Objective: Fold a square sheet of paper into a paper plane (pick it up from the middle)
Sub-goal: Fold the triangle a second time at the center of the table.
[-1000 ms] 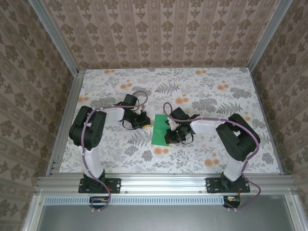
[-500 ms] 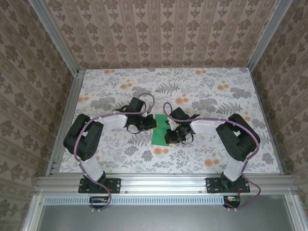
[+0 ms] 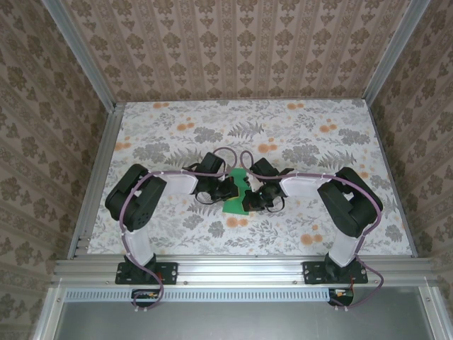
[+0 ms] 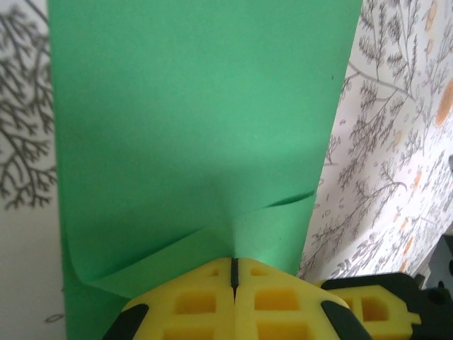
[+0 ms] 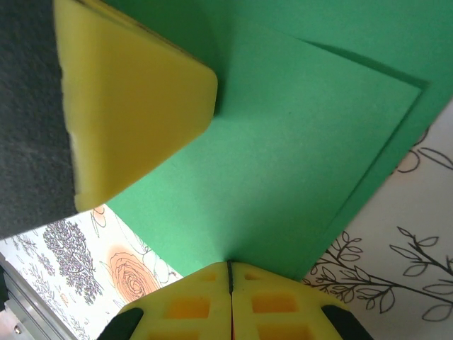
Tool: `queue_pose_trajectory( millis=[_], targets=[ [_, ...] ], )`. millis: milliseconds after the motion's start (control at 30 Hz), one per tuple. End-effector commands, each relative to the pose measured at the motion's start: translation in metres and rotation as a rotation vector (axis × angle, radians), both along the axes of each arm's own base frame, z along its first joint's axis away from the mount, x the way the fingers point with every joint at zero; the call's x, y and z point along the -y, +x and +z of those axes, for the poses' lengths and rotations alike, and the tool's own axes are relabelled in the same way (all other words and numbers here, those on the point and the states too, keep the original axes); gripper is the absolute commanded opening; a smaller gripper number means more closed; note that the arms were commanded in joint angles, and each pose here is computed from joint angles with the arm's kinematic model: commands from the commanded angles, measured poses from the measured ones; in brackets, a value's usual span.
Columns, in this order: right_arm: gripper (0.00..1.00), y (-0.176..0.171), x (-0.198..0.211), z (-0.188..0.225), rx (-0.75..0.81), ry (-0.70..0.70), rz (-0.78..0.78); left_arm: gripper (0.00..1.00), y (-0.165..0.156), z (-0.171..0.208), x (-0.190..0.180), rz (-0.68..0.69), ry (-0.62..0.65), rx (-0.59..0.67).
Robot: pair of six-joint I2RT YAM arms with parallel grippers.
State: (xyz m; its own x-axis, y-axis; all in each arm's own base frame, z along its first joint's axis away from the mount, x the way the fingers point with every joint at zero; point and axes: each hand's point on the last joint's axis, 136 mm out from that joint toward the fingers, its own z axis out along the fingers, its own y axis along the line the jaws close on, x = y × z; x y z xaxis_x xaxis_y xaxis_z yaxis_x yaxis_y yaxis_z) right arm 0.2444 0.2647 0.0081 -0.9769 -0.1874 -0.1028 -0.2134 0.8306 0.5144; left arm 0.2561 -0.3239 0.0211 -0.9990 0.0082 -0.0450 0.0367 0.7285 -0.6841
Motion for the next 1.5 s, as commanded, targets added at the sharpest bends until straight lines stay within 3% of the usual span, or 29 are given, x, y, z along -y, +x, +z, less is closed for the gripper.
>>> queue_pose_trajectory(
  millis=[0, 533, 1100, 1300, 1467],
  targets=[
    [0.08, -0.039, 0.055, -0.053, -0.142, -0.268, -0.038, 0.03, -0.003, -0.014, -0.002, 0.015, 0.037, -0.028],
    [0.08, -0.046, 0.079, -0.06, -0.135, -0.391, -0.018, 0.03, 0.023, -0.029, -0.057, 0.103, 0.206, 0.021],
    [0.08, -0.041, 0.07, -0.055, -0.128, -0.352, -0.032, 0.04, 0.063, -0.023, -0.081, 0.123, 0.154, 0.107],
    [0.13, -0.006, 0.034, -0.004, -0.008, -0.184, -0.063, 0.08, 0.073, 0.009, -0.078, 0.128, 0.1, 0.163],
    [0.26, 0.028, 0.007, 0.058, 0.158, -0.027, -0.107, 0.18, 0.067, 0.03, -0.08, 0.138, 0.074, 0.197]
  ],
)
